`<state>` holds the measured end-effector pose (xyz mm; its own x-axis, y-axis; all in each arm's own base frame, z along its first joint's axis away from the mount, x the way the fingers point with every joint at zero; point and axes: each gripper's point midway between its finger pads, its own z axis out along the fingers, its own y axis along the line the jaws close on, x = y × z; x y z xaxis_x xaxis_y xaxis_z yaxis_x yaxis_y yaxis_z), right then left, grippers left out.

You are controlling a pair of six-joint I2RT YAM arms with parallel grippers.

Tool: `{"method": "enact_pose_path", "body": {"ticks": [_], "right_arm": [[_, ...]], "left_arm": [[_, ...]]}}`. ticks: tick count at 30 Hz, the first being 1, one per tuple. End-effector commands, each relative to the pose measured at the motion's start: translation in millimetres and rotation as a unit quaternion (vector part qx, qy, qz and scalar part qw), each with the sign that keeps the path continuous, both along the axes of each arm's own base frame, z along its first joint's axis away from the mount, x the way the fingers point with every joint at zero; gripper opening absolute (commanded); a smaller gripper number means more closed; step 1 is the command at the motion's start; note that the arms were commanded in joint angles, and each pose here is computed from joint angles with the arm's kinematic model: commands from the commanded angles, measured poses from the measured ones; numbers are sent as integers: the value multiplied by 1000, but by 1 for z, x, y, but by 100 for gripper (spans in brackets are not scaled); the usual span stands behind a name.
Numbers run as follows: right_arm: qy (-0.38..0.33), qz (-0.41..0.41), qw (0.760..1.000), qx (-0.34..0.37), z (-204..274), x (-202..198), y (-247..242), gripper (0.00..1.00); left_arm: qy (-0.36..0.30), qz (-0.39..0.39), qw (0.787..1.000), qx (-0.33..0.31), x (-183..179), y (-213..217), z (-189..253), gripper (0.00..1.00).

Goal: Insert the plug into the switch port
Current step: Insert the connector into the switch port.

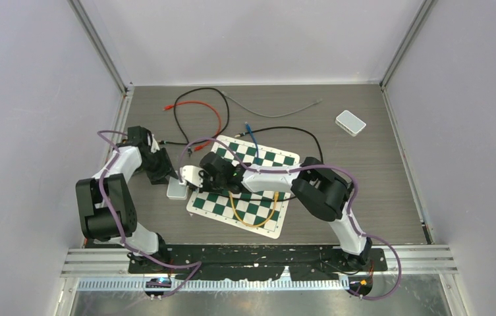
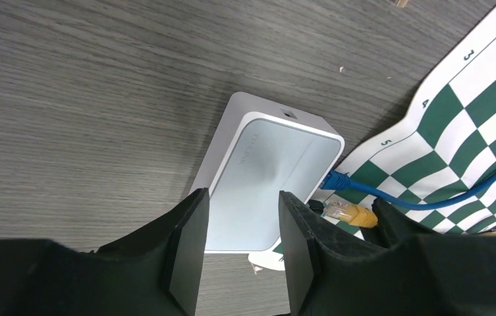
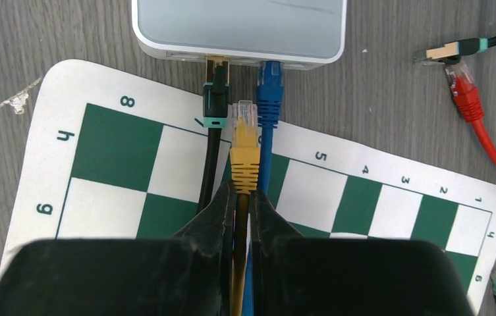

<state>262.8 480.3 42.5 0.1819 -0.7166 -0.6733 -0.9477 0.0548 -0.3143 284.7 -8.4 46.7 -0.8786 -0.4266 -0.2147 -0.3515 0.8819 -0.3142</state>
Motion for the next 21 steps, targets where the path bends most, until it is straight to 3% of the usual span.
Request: {"method": "enact_pose_path", "body": {"ticks": [1,12,21], "right_arm": [[-19,20,999,18,13,2,19,5],[-28,14,999,23,22,7,28,5],[-32,-25,997,60,64,6,17,5]], "left_arm": [[-9,-11,1000,-11,8,-1,7,45],[0,-21,999,-48,7,-13,3,39],[-15,6,1000,18,7,11,20,41]]}}
